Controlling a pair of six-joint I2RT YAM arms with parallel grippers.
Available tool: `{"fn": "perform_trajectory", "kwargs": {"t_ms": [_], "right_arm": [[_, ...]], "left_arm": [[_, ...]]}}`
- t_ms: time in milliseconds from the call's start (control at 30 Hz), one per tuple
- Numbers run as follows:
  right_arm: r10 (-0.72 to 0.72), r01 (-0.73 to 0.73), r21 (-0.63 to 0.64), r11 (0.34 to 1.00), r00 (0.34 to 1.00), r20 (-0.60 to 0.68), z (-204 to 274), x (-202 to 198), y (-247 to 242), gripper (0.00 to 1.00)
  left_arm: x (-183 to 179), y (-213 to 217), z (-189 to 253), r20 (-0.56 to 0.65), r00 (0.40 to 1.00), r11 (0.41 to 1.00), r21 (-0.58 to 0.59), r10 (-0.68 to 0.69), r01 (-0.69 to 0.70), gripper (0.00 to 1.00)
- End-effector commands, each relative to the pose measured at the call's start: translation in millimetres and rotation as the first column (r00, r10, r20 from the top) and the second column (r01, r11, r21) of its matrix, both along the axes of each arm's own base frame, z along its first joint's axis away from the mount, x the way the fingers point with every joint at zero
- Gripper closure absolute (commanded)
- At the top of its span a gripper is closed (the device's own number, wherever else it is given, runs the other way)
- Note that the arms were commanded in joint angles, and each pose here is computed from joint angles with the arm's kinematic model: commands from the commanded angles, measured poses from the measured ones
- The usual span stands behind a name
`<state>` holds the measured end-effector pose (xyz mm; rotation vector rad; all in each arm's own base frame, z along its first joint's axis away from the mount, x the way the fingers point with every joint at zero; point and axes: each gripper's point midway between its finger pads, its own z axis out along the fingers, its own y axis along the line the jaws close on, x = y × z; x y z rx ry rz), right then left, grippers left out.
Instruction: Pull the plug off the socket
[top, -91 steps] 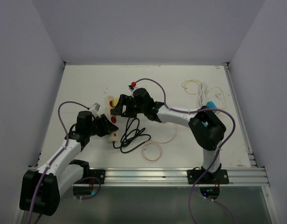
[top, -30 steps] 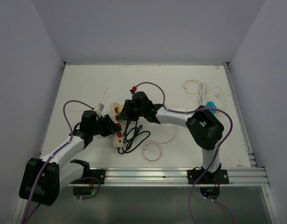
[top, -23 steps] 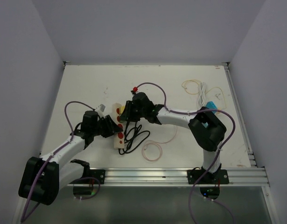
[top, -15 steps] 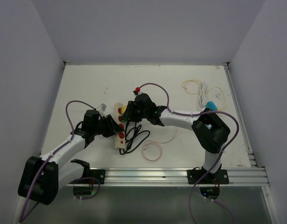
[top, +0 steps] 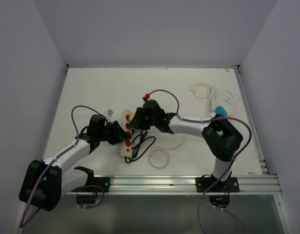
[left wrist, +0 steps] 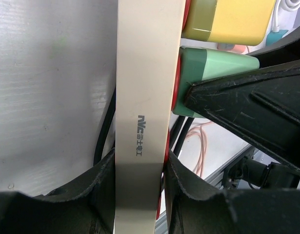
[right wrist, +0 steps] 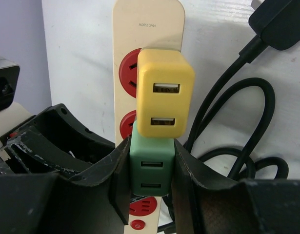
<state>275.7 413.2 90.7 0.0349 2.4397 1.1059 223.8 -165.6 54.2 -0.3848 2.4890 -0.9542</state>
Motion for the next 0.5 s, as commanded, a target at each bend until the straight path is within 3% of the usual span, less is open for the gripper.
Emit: {"fn": "perform_trajectory", "kwargs": {"t_ms": [0, 167, 200, 300, 467], "right_arm": [[0.062, -0.062, -0.027, 0.998, 0.998, 0.014, 57.3, -13.9, -13.1, 1.0], [0.037, -0.034, -0.044, 0.998, 0.998, 0.049, 57.6, -5.7, -28.3, 1.0], [0.064, -0.067, 0.041, 0.997, 0.995, 0.079, 69.7, -3.3, -20.0, 1.0], [0.052, -0.062, 0.133, 0.989, 0.996, 0.072, 56.9, -2.2, -22.7, 1.0], [0.046, -0.046, 0.209, 0.977, 0.999, 0.007, 34.2, -4.8, -33.9, 1.0]], "left_arm": [[5.7, 93.2, -51.4, -0.056, 0.907, 0.85, 0.376, 0.418, -0.368, 1.0], [3.0, 96.1, -55.7, -0.071, 0.896, 0.838, 0.393, 0.437, -0.378, 1.0], [3.0, 95.8, -56.2, -0.074, 0.895, 0.839, 0.392, 0.439, -0.379, 1.0], [4.6, 94.6, -54.6, -0.072, 0.894, 0.84, 0.382, 0.443, -0.385, 1.0], [7.2, 97.9, -50.8, -0.055, 0.889, 0.829, 0.392, 0.454, -0.398, 1.0]]}}
